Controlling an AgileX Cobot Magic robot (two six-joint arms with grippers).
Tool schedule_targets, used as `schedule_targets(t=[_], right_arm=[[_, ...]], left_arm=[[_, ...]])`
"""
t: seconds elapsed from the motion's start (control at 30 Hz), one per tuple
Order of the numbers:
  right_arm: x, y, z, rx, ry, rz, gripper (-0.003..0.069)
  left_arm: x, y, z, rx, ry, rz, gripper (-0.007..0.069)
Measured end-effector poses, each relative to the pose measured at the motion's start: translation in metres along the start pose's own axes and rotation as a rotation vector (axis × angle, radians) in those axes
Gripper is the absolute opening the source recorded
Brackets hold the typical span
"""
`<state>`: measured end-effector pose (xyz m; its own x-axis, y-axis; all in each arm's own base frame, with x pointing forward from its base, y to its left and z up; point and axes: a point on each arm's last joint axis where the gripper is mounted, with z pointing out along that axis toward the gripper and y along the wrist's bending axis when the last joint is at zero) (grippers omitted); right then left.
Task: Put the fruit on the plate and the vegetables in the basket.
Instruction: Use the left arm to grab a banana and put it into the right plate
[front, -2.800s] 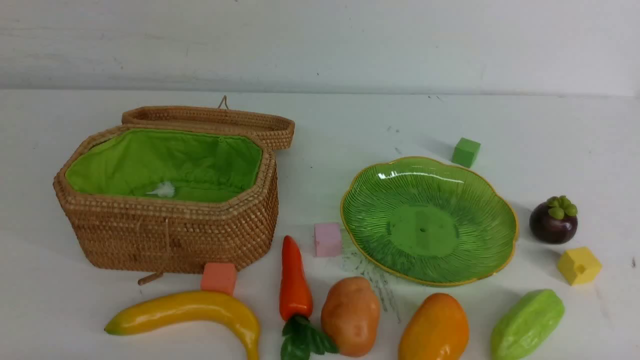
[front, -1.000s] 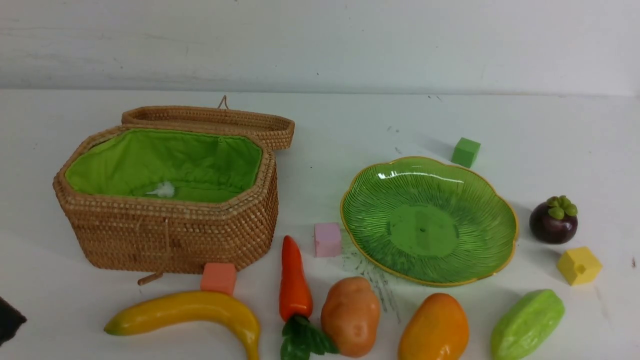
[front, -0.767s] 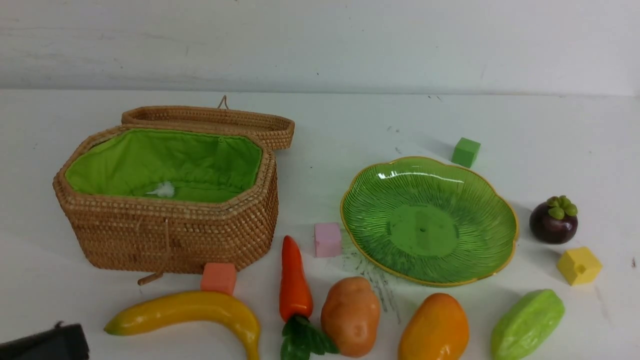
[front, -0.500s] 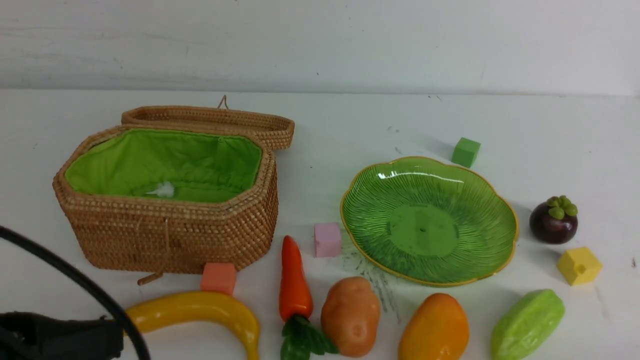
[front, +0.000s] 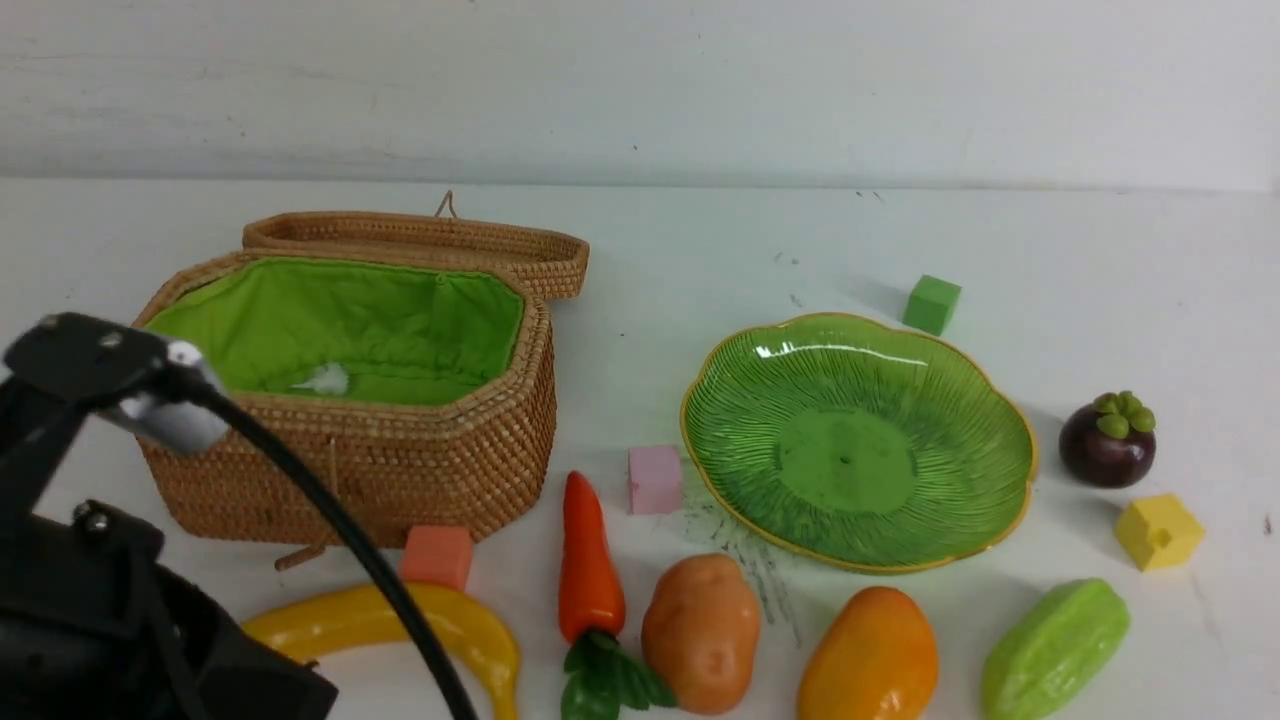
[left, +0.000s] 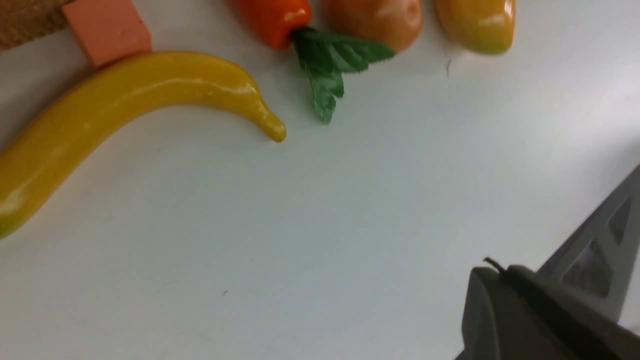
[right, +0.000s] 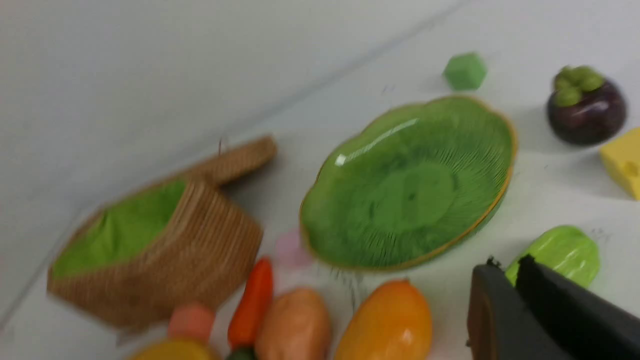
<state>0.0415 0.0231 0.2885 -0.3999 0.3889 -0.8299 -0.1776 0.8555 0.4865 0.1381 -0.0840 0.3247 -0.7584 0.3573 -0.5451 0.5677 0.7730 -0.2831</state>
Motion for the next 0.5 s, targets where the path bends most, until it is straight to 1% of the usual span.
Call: schedule_targets(t=[0.03,0.1,0.2,0.23,0.27,0.33,0.43,0.5], right_arm=[[-0.011,0.011,-0.007,-0.029,0.050,-0.056,0.0038],[-0.031,0.032,-0.016,-0.103,0.222,-0.178,0.0013],[-0.052,0.053,-0.029,-0.187,0.386,-0.292,0.0008],[-0.053,0.054,-0.031,-0.190,0.387,-0.297,0.0008],[-0.061,0.062,-0.037,-0.232,0.437,-0.344,0.0008],[-0.068,0.069,-0.043,-0.281,0.463,-0.397,0.0008],[-0.076,0.075,-0.052,-0.337,0.457,-0.462,0.0010],[-0.079,0.077,-0.057,-0.355,0.446,-0.499,0.0013]], left_arm=[[-0.001,-0.002,0.003,-0.004,0.028,0.036,-0.0013],[-0.003,-0.007,0.013,-0.019,0.104,0.130,-0.0013],[-0.007,-0.009,0.028,-0.058,0.193,0.261,-0.0013],[-0.007,-0.008,0.027,-0.064,0.192,0.263,-0.0013],[-0.010,-0.007,0.033,-0.084,0.222,0.297,-0.0013],[-0.014,-0.003,0.037,-0.112,0.241,0.318,-0.0013],[-0.020,0.000,0.039,-0.142,0.252,0.374,-0.0013],[-0.022,0.001,0.039,-0.149,0.253,0.428,-0.0013]])
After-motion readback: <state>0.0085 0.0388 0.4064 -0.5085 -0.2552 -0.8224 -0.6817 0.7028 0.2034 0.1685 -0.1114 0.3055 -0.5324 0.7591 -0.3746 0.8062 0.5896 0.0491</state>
